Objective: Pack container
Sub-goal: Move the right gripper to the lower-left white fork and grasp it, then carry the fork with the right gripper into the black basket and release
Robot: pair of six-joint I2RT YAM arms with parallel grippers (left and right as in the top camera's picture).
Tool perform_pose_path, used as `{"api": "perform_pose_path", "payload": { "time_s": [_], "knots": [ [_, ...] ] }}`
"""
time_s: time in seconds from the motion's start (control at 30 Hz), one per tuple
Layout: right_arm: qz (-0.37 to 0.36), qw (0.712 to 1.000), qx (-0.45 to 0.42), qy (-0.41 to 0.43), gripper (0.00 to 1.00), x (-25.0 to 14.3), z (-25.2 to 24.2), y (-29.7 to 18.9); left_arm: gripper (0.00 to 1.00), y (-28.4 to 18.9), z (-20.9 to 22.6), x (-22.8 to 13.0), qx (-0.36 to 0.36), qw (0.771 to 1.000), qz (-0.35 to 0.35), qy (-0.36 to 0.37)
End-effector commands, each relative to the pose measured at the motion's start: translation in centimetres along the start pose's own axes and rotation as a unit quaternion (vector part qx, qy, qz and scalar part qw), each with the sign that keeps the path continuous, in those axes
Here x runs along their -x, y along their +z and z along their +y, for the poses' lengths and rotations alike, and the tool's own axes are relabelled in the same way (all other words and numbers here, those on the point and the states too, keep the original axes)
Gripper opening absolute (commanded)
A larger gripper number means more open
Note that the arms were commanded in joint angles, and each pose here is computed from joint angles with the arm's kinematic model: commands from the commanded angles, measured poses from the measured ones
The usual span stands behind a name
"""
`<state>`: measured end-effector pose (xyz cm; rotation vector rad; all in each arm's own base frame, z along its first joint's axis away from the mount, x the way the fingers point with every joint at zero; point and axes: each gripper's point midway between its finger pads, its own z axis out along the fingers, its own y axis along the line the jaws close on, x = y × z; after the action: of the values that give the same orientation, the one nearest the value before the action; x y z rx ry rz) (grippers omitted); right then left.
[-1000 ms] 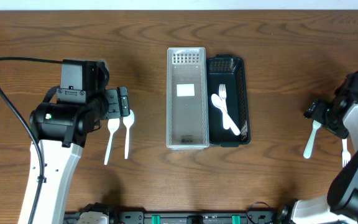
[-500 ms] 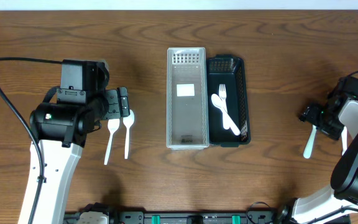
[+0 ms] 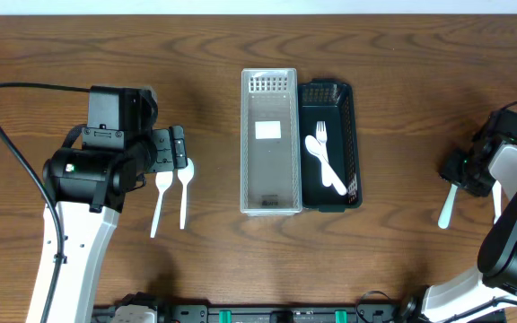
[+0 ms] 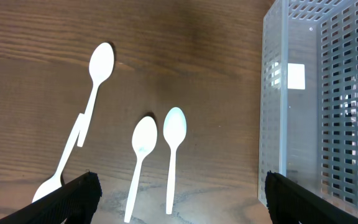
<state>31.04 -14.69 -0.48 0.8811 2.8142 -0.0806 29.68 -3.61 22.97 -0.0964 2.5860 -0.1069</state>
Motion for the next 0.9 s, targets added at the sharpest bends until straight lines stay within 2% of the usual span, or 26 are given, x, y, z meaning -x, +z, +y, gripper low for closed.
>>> {"api": "perform_pose_path", "payload": {
  "time_s": [0.0, 0.17, 0.47, 0.67, 0.87],
  "knots": [
    [0.019, 1.0, 0.0, 0.004, 0.43, -0.8, -0.2, 1.0, 0.87, 0.0, 0.3, 0.1, 0.007, 1.0, 0.001, -0.004],
    [0.018, 1.0, 0.001, 0.004, 0.3, -0.7, -0.2, 1.0, 0.87, 0.0, 0.3, 0.1, 0.007, 1.0, 0.001, -0.004],
    [0.016, 1.0, 0.002, 0.004, 0.18, -0.6, -0.2, 1.0, 0.87, 0.0, 0.3, 0.1, 0.007, 1.0, 0.001, -0.004],
    [0.011, 0.999, 0.004, 0.032, 0.01, -0.4, 0.0, 1.0, 0.87, 0.0, 0.3, 0.1, 0.007, 1.0, 0.001, -0.004],
    [0.018, 0.998, 0.065, 0.016, 0.01, 0.7, 3.5, -1.8, 0.87, 0.0, 0.3, 0.1, 0.007, 1.0, 0.001, -0.004]
  ]
}}
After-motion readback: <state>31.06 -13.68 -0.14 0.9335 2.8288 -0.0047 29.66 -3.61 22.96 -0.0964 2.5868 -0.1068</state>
